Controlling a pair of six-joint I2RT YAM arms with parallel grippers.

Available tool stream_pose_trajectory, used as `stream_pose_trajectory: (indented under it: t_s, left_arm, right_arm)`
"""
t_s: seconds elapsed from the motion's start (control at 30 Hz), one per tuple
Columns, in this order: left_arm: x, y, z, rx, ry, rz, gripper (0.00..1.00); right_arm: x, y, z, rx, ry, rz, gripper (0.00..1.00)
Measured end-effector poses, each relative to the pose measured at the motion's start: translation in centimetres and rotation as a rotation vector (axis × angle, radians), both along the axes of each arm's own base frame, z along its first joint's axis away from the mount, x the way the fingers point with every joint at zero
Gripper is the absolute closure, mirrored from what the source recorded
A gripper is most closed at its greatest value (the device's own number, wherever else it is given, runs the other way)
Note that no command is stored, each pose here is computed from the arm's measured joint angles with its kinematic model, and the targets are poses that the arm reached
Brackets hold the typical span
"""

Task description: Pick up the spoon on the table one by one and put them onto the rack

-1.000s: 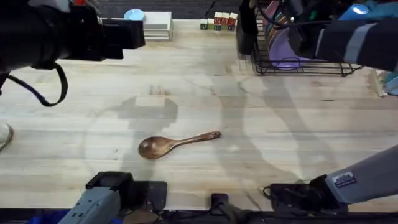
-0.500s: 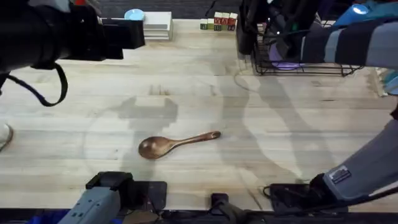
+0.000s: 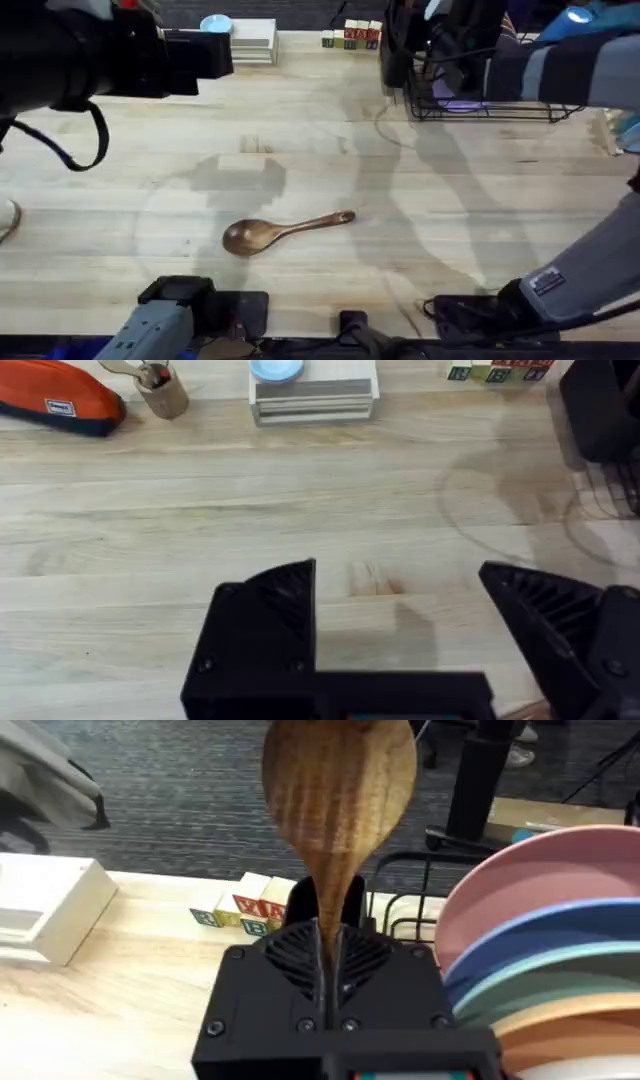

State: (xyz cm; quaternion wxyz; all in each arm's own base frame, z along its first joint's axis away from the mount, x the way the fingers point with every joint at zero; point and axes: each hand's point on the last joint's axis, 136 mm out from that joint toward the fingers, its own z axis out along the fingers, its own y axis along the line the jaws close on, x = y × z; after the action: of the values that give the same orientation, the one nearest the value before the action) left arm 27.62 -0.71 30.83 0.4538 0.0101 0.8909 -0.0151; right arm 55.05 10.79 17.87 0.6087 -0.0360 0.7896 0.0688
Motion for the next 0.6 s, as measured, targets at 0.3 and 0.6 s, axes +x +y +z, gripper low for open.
stream_pose_trajectory:
  t_s: [0.3,0.6]
  left_arm:
    - [0.1,0.0,-0.1,0.0,0.005,0.0,0.007]
    - [0.6,-0.1,-0.8,-0.002,0.032,-0.002,0.007]
  right_arm:
    - [0.0,0.0,0.0,0.002,-0.001,-0.001,0.836]
    - [-0.4,-0.1,-1.5,-0.011,0.067,-0.001,0.626]
